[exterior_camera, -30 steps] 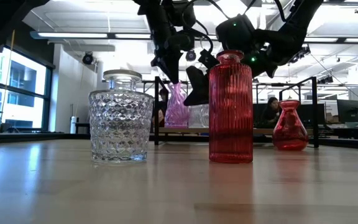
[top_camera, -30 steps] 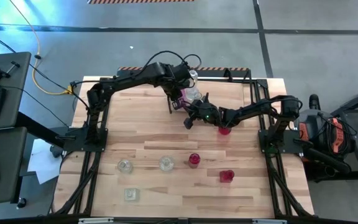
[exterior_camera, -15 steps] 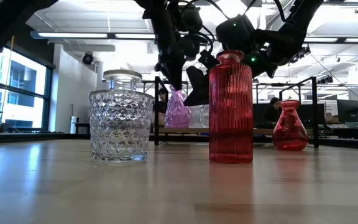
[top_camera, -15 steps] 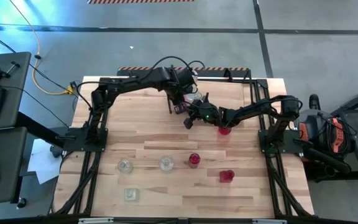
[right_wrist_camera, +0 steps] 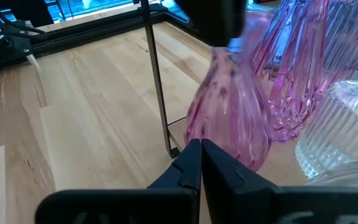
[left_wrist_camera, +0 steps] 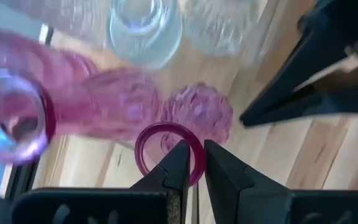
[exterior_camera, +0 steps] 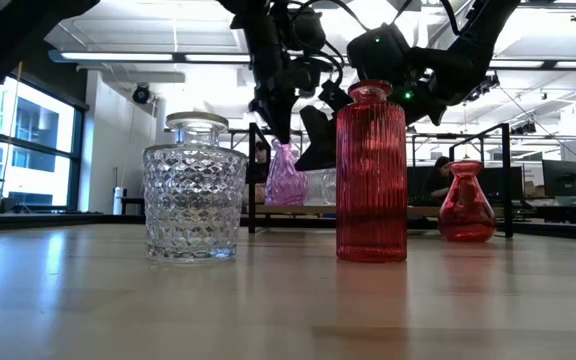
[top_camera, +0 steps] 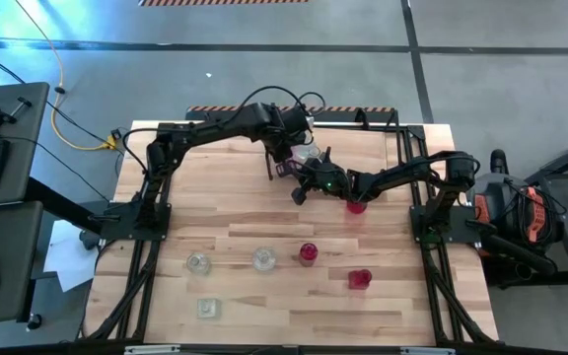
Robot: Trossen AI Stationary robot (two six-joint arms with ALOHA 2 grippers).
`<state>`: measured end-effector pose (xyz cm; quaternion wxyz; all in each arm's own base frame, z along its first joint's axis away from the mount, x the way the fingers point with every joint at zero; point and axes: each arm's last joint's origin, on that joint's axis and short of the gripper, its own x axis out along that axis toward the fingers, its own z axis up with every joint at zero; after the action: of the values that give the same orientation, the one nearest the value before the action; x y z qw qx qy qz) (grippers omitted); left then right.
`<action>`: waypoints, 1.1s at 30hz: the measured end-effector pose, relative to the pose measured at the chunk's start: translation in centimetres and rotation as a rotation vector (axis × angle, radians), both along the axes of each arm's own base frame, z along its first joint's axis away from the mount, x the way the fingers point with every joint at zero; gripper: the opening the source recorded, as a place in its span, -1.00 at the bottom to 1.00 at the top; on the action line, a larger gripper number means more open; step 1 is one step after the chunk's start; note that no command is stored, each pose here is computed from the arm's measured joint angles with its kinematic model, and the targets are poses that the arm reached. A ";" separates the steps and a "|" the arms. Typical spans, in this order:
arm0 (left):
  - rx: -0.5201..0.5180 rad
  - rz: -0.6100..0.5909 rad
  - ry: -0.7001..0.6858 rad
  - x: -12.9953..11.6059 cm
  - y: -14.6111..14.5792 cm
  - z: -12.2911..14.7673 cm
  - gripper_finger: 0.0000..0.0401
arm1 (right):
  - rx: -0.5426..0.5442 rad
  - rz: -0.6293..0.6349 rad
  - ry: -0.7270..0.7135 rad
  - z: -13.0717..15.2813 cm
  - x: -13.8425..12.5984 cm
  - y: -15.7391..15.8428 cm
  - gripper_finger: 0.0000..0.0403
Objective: Sort vases onto shelf
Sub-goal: Align the violet vase with the other violet vase on the shelf
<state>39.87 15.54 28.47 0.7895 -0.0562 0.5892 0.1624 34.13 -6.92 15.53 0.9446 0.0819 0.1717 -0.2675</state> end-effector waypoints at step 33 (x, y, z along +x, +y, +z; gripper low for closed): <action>0.036 -0.006 -0.025 0.3 -0.5 0.4 -0.83 | 0.002 -0.001 0.012 -0.1 0.0 0.0 -1.00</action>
<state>40.19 15.02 28.91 0.7981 -0.0425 0.5765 0.1699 34.08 -6.91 15.43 0.9434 0.0814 0.1774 -0.2681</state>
